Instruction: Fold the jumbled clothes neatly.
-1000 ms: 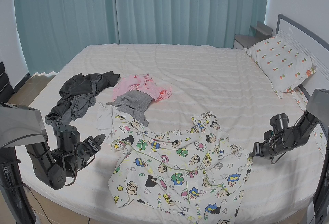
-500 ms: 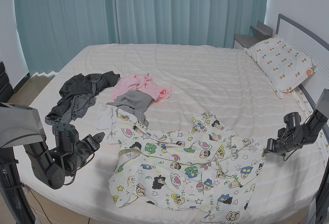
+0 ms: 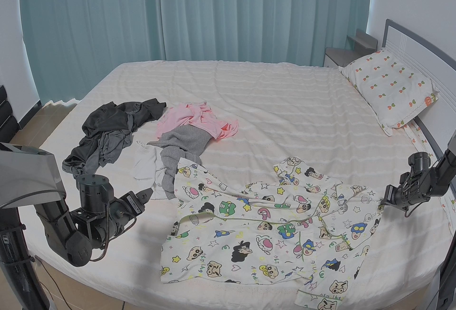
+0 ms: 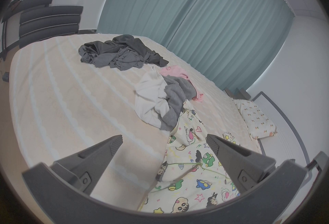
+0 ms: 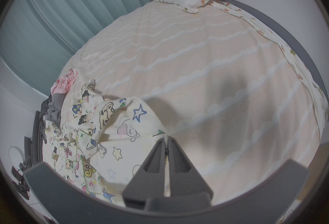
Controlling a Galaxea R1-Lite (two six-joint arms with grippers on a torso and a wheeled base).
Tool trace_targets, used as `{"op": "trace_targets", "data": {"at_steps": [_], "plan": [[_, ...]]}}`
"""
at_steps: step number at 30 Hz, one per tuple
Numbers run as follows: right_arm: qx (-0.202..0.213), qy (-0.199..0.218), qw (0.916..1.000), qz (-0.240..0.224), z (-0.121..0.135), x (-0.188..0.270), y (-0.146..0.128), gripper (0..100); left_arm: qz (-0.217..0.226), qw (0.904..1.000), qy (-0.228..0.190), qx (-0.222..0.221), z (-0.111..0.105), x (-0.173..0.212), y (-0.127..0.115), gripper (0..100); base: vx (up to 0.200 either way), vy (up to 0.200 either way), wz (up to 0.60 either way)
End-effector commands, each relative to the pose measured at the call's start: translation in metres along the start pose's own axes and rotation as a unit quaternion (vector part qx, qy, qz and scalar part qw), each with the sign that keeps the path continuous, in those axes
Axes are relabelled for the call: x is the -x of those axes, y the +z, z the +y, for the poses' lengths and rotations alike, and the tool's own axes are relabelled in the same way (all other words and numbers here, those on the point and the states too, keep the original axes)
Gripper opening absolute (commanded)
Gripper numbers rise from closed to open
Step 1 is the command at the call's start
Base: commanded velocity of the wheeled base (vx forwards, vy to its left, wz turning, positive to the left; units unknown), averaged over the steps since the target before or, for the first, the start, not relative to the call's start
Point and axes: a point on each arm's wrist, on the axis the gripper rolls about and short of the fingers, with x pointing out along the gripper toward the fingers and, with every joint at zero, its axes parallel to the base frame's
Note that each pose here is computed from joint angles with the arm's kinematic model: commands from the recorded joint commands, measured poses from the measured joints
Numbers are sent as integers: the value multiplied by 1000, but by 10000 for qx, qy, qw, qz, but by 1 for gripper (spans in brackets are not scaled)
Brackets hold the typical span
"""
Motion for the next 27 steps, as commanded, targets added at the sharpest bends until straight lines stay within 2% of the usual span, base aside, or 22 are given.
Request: {"op": "trace_targets", "data": {"at_steps": [1,4,6,10,11,14,18,19,22,23,25,27], "plan": [[-86,-78,9999,-68,-10,2,3,0,126,9999,-46,-83,-4,-1,-8,100,0,0,0],[-155,-168,9997,-120,-23,4,6,0,425,9988,-60,-248,-5,-9,-24,100,0,0,0],[-168,-177,9996,-124,-24,4,6,0,452,9986,-47,-265,-5,-10,-26,100,0,0,0],[-182,-247,9995,-92,-33,5,4,0,787,9957,-182,-442,-8,-16,-42,100,0,0,0],[-168,-241,9995,-83,-33,4,4,100,867,9949,-232,-451,-8,-16,-44,100,0,0,0],[-156,-171,9997,-40,-30,7,1,100,1091,9922,-394,-466,-9,-18,-50,100,0,0,0],[-82,-2,10000,-25,-23,12,-1,100,1138,9915,-414,-466,-13,-32,-50,100,0,0,0],[-53,190,9998,-91,-15,21,1,100,1161,9916,-386,-419,-19,-43,-46,100,0,0,0],[-10,385,9992,-127,-9,31,0,100,1187,9917,-366,-329,-26,-51,-40,100,0,0,0],[84,685,9975,-120,0,45,-5,100,1178,9924,-345,-115,-37,-62,-32,100,0,0,0],[157,918,9956,-99,8,55,-11,100,1100,9933,-344,-8,-45,-73,-23,100,0,0,0],[195,1031,9945,-73,12,60,-15,100,1048,9939,-329,19,-48,-79,-17,100,0,0,0]]}}
